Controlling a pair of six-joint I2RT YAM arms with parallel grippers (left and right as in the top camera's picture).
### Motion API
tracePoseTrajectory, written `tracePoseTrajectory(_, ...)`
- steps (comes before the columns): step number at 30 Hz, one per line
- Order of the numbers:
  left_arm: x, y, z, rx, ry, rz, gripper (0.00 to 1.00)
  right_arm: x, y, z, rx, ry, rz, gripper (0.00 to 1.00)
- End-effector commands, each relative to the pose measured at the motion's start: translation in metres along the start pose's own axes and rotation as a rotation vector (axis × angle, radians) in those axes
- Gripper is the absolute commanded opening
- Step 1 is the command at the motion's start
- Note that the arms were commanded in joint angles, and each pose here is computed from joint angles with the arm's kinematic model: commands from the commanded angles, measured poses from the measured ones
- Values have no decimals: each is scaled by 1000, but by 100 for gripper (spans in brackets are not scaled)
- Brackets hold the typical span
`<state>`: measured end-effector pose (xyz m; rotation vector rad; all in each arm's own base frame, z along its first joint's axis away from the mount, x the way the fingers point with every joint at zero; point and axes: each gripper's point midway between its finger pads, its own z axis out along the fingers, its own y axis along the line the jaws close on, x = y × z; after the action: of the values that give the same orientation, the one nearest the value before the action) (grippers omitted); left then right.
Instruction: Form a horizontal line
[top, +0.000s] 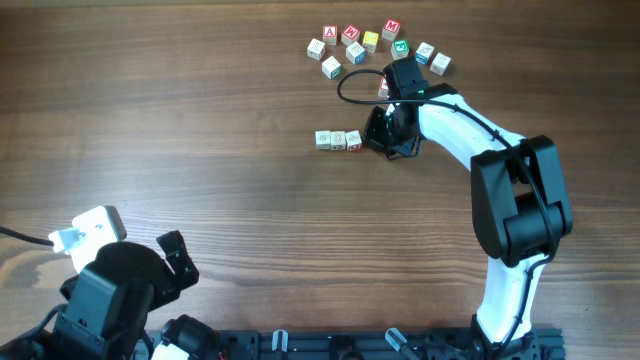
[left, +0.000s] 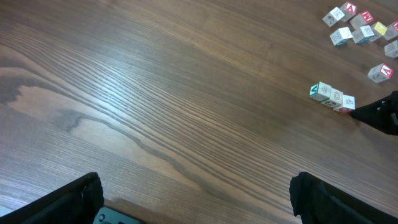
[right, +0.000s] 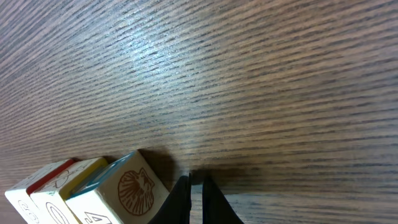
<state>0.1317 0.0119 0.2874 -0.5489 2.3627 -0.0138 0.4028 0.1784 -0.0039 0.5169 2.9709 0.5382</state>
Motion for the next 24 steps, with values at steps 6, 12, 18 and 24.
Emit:
tracePoseTrajectory(6, -2, 2, 0, -9, -12, -16, 100, 20, -9, 14, 9, 88, 12, 8)
tracePoseTrajectory(12, -2, 2, 0, -9, -12, -16, 100, 24, -6, 14, -13, 109, 13, 8)
tracePoseTrajectory(18, -2, 2, 0, -9, -12, -16, 100, 28, -4, 14, -21, 127, 15, 5)
tracePoseTrajectory(24, -2, 2, 0, -9, -12, -16, 100, 16, -17, 15, 56, 57, 8, 4)
